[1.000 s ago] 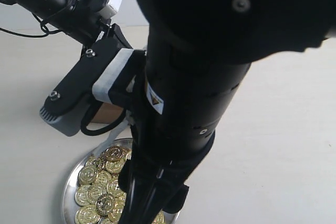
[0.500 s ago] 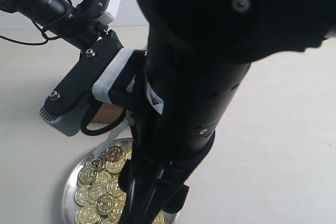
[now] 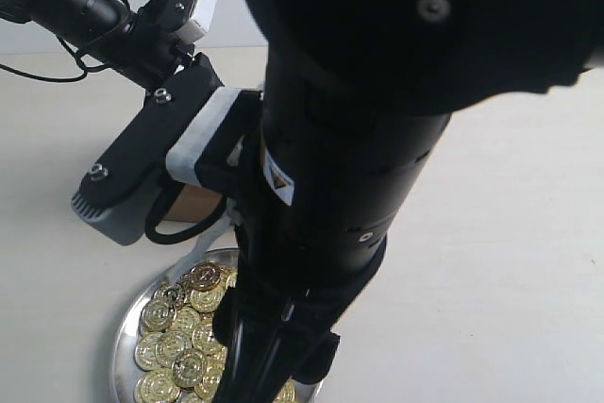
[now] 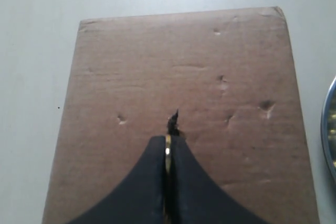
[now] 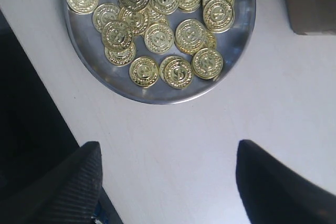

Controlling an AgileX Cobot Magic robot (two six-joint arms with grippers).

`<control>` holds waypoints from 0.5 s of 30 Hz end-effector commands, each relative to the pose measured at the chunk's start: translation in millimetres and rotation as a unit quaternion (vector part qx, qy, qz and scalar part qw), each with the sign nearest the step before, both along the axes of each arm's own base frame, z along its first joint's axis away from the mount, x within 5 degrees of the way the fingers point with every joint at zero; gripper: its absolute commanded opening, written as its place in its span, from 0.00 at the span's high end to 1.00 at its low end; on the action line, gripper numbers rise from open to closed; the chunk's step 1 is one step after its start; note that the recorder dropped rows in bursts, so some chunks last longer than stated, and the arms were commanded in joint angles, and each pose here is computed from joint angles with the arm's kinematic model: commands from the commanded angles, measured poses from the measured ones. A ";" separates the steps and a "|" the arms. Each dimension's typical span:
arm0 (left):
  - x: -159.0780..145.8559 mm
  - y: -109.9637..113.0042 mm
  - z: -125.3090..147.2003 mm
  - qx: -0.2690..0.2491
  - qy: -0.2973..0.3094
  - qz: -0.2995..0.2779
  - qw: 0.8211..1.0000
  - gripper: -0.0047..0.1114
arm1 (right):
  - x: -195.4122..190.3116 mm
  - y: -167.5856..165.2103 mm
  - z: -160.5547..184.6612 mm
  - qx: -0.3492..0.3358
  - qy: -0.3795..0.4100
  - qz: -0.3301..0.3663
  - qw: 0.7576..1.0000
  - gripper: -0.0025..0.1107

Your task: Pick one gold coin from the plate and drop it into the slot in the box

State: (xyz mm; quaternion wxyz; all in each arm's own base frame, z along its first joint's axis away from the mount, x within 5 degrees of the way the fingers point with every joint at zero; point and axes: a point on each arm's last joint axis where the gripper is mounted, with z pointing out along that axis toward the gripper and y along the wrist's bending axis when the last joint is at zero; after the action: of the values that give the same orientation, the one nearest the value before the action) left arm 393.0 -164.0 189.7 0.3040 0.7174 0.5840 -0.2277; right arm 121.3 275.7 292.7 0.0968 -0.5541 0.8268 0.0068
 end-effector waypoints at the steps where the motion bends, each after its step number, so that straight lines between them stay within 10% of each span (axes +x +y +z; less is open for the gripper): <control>1: 1.8 -0.9 0.8 -0.009 0.007 0.010 1.000 0.96 | -0.2 0.4 1.3 0.002 -0.001 0.001 1.000 0.38; 15: 2.0 -1.5 -0.5 -0.013 0.016 0.017 1.000 0.76 | -0.2 0.4 1.3 0.002 -0.001 0.001 1.000 0.38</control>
State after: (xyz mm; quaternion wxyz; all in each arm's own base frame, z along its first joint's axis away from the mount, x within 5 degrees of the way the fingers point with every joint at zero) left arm 393.3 -164.4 189.1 0.3026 0.7092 0.5925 -0.2332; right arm 121.3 275.7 292.7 0.0968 -0.5541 0.8268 0.0068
